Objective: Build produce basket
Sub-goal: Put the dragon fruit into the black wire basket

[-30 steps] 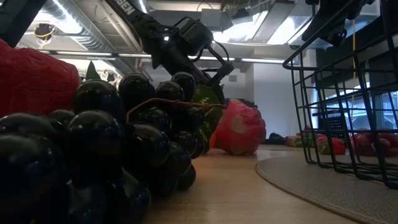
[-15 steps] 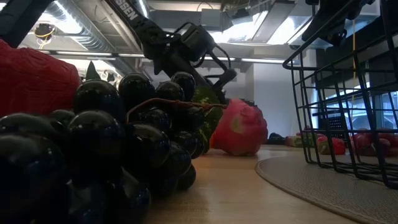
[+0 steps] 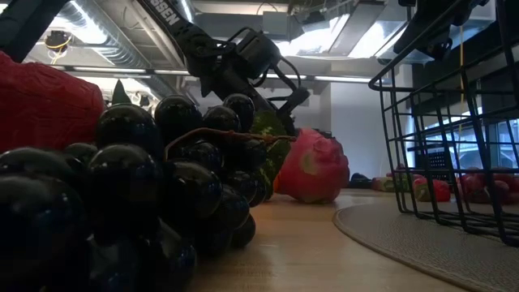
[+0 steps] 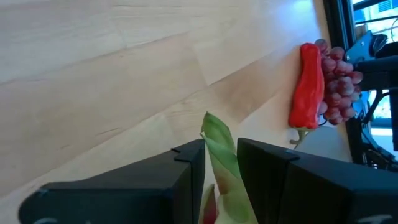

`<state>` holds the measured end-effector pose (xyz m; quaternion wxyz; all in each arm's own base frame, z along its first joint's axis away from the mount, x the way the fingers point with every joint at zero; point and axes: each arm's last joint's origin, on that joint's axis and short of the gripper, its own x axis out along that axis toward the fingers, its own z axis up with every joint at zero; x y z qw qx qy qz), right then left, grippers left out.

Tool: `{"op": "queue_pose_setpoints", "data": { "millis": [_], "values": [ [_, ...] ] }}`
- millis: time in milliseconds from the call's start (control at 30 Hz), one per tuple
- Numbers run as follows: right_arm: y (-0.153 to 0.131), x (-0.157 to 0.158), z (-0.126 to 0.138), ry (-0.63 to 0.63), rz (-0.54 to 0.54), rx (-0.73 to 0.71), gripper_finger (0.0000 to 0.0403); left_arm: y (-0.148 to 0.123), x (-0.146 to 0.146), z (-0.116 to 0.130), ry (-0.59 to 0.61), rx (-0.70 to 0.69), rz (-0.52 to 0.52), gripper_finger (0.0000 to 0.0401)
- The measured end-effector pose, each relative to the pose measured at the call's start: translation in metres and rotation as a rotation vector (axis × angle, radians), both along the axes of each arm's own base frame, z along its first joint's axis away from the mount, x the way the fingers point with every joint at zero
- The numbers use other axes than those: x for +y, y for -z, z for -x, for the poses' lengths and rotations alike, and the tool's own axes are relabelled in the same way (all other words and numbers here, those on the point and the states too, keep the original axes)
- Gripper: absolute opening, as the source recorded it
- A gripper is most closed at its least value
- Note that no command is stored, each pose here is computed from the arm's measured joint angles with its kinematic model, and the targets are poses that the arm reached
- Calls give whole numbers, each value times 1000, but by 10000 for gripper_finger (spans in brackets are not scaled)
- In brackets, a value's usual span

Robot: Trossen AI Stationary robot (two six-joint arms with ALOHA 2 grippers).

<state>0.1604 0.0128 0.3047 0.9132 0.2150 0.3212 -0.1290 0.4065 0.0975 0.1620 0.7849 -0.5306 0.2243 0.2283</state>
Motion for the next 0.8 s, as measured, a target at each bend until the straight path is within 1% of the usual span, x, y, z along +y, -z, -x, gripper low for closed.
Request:
{"op": "queue_pose_setpoints", "data": {
  "millis": [133, 233, 300, 467, 533, 800],
  "values": [
    [0, 0, 0, -1, 1, 0, 0, 0, -1, 0, 2, 0, 0, 82],
    [0, 0, 0, -1, 2, 0, 0, 0, -2, 0, 6, 1, -2, 73],
    [0, 0, 0, -2, 2, 0, 0, 0, -2, -1, 11, 1, -9, 59],
    [0, 0, 0, -2, 3, 1, 0, -1, -3, -1, 26, -4, -29, 8],
    [0, 0, 0, -2, 3, 0, 0, -1, -3, -1, 45, -1, -54, 5],
    [0, 0, 0, -3, 3, 1, 0, -2, -2, -2, 68, -11, -91, 1]
  ]
}}
